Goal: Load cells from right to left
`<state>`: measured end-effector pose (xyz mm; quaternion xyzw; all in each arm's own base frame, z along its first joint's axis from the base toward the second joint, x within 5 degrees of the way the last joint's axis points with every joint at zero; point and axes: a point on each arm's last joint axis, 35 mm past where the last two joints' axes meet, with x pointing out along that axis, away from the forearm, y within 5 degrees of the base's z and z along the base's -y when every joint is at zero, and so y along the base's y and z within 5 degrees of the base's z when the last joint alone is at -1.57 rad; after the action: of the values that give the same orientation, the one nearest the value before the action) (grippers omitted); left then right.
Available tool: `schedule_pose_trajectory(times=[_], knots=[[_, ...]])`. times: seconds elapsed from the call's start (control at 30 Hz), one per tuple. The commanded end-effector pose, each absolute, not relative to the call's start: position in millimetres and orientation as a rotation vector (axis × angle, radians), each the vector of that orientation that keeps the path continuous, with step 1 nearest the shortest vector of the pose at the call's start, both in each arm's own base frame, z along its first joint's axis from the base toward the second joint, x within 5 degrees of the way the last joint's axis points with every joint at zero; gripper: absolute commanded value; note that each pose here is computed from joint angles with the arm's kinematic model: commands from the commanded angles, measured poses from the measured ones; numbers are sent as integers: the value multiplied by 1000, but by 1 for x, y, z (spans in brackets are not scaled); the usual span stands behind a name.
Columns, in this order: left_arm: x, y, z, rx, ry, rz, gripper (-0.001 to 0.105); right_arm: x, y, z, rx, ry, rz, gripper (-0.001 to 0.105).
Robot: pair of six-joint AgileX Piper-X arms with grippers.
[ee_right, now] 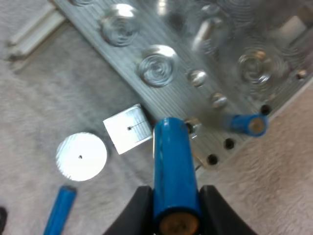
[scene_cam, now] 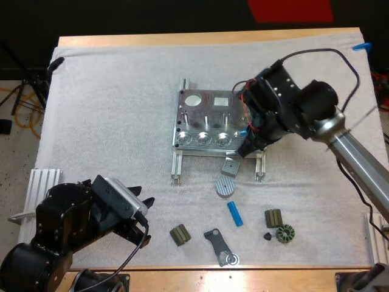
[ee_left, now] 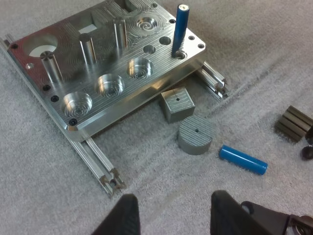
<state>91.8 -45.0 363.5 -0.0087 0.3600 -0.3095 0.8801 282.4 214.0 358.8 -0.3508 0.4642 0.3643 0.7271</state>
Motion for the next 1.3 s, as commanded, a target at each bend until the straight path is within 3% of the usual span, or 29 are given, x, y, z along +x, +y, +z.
schedule_pose_trajectory(times=[0.0, 0.7, 1.27], knots=[[90, -45, 367, -22, 729, -645, 35, 286, 214, 362, -782, 1013, 799, 19], [90, -45, 367, -22, 732, -644, 35, 332, 236, 311, -924, 1241, 705, 19], [90, -45, 367, -26, 733, -656, 35, 350, 237, 292, -925, 1229, 701, 19]])
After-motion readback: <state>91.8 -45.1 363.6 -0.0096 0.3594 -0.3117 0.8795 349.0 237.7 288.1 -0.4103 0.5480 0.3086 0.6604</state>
